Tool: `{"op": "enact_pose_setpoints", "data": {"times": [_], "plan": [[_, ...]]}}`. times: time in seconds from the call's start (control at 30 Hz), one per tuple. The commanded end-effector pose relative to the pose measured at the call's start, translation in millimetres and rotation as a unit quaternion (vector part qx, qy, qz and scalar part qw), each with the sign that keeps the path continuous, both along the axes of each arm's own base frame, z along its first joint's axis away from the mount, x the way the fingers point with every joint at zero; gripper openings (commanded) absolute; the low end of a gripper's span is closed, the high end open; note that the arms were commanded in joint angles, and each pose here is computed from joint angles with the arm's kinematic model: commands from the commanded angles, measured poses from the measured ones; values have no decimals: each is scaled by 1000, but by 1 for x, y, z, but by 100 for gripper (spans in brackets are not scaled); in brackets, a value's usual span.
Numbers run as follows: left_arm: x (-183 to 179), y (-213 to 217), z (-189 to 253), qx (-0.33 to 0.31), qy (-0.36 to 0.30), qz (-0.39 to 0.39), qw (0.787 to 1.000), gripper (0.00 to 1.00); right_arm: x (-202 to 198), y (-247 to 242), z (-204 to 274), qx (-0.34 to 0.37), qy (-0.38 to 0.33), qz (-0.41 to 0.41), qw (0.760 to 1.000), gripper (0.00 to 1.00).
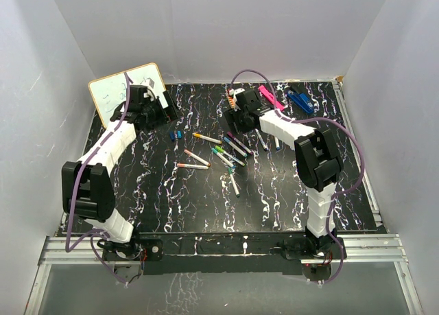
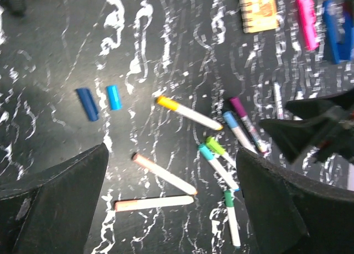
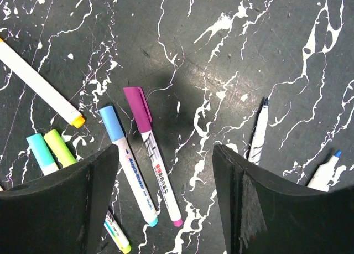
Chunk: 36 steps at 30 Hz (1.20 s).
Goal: Open the pen caps
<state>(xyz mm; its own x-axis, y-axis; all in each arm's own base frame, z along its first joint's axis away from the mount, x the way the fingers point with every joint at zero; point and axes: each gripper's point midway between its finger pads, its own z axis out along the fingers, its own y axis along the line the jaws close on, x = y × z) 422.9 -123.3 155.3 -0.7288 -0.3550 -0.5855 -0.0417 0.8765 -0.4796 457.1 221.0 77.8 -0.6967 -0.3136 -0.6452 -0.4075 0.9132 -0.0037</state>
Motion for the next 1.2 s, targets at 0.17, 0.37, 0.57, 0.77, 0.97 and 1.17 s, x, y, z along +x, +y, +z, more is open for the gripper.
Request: {"op": "enact_pose_setpoints", "data": {"times": [0.17, 0.37, 0.57, 0.77, 0.97, 1.17], "plan": [[1, -15, 47, -54, -69, -23, 996, 99, 7, 2, 8, -17, -22, 7, 1000, 63], [1, -15, 45, -54, -66, -21, 996, 98, -1, 0, -4, -23, -7, 13, 1000, 58], [3, -15, 45, -54, -65, -19, 996, 99, -8, 0, -13, -26, 6, 19, 999, 56], [1, -14, 43, -53, -63, -17, 996, 98, -14, 2, -22, -26, 17, 23, 999, 54], [1, -12, 42, -51, -62, -15, 997, 99, -17, 4, -28, -27, 24, 27, 999, 52], [0, -11, 40, -50, -60, -13, 997, 98, -20, 4, -36, -29, 33, 28, 999, 50]]}}
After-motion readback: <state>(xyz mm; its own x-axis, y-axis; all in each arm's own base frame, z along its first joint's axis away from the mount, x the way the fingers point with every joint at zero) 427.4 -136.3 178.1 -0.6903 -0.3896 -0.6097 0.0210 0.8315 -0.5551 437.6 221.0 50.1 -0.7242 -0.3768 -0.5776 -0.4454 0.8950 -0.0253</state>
